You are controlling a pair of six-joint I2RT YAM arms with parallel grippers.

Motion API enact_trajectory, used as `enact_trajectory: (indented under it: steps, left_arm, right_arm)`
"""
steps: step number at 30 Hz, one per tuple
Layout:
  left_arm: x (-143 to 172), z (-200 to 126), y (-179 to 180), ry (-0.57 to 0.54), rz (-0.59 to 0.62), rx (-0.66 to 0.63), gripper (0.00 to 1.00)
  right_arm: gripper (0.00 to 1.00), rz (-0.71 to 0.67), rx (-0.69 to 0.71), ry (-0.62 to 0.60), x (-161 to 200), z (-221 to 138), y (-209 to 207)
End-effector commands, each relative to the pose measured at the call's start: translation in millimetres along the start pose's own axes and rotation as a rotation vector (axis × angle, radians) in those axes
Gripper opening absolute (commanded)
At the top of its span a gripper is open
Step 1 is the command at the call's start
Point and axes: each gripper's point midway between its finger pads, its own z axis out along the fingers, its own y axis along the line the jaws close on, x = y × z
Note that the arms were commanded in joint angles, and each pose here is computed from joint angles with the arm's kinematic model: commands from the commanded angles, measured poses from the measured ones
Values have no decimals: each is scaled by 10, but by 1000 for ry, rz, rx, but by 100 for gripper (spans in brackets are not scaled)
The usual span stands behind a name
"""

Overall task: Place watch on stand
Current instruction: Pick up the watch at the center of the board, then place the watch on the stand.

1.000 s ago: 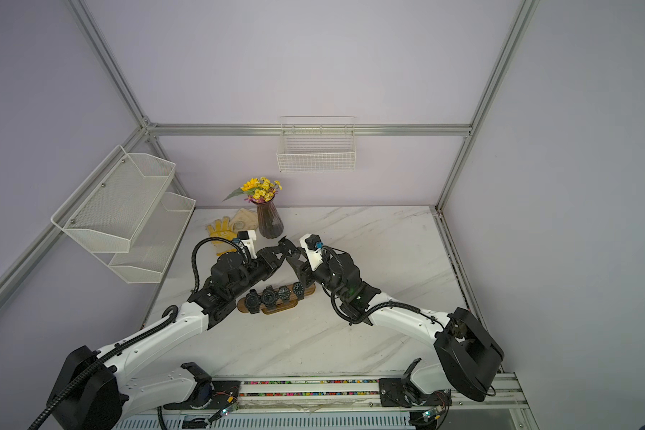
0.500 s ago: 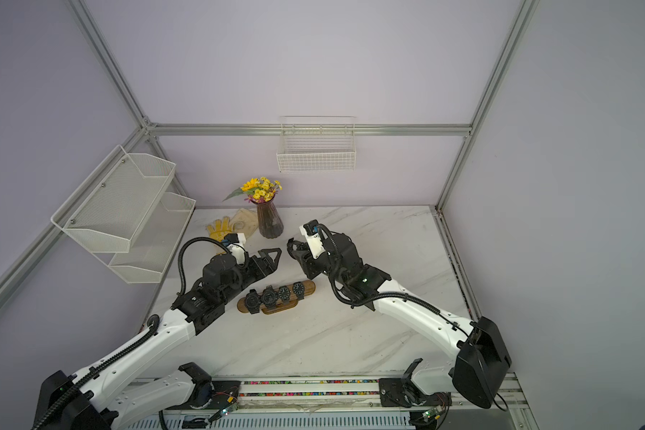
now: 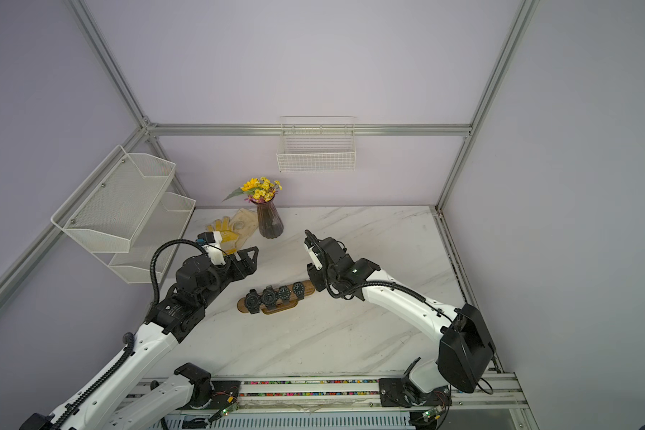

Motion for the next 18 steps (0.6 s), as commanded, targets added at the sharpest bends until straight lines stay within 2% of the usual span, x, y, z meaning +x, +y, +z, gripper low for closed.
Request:
enact_trajectory:
  steps: [1,11,18]
  left_arm:
    - [-75,-56,6,-26,45,4,94]
    - [-62,-70,57,-31,41,-2,94]
    - [-56,-68,84,-31,38,-9,94]
  right_arm:
    - [34,4,34,53,95,18,-91]
    - [33,-11,56,127,267,284,-143]
    - [33,-15,17,142,301,393,-69]
